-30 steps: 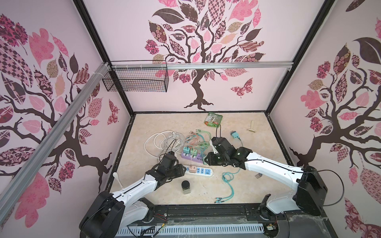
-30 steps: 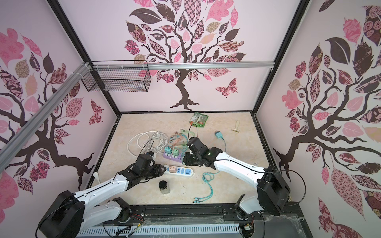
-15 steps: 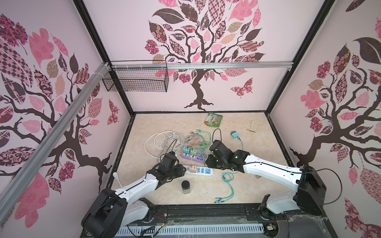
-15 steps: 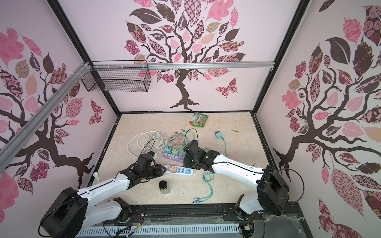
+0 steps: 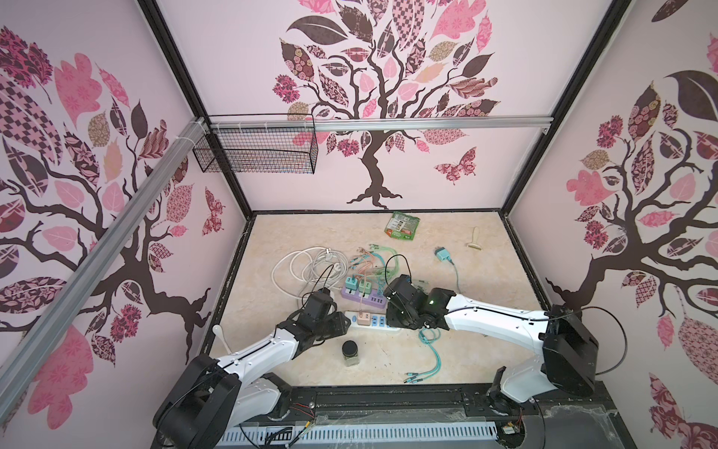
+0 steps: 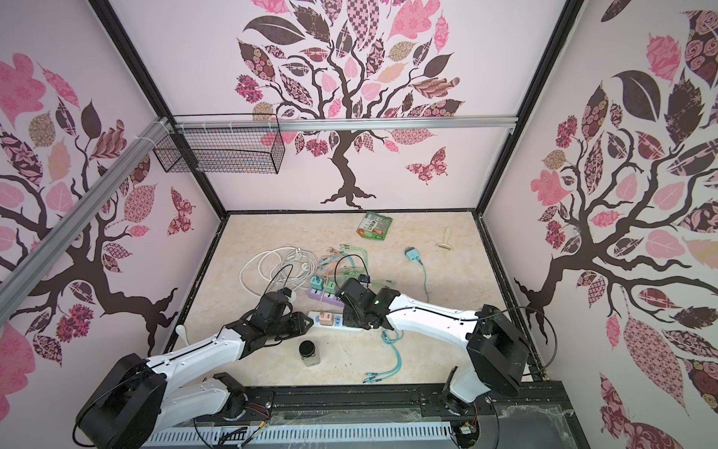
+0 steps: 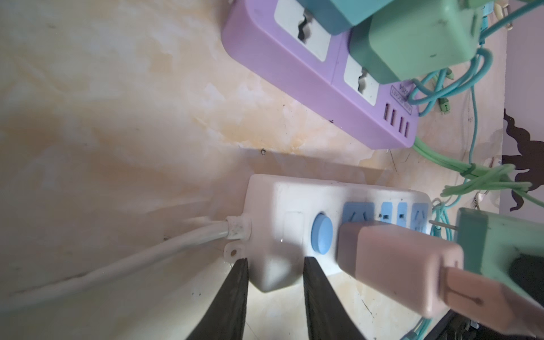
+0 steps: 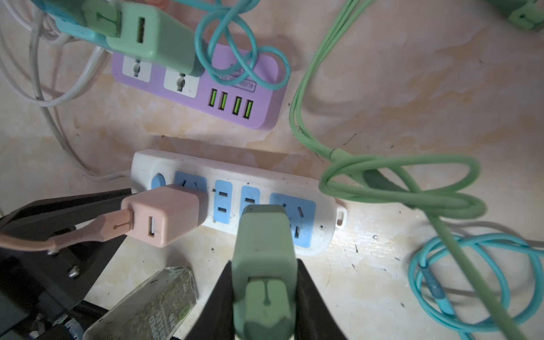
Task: Insert the plug
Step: 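Align the charger's prongs over the blue socket beside the pink charger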
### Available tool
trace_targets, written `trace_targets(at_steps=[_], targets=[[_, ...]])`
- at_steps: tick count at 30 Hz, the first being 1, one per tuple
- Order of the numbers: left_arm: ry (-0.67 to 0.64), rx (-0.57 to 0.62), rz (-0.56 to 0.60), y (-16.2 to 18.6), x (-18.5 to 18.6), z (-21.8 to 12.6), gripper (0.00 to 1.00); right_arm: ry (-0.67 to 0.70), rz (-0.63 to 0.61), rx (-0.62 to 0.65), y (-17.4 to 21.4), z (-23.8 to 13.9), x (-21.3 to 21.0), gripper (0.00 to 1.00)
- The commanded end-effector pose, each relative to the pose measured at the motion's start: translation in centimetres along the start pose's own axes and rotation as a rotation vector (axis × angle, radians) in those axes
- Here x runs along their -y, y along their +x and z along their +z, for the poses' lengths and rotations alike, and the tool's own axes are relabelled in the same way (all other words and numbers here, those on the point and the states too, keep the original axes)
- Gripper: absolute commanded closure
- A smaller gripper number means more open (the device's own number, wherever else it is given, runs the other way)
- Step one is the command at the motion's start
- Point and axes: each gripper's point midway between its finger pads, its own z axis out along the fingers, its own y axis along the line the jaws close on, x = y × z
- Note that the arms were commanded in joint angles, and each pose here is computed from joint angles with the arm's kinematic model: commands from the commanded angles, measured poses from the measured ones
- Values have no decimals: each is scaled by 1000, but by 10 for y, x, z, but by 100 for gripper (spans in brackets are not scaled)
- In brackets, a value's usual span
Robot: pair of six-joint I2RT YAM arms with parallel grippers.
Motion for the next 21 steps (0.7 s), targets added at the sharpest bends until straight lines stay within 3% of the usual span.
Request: trace_targets(at_steps=[1, 21], targets=[[8, -17, 6, 8, -4, 2, 66, 0, 3, 1, -2, 0, -10, 88], [28, -19, 7, 9, -1, 3, 66, 27, -14, -17, 0, 14, -14, 88]])
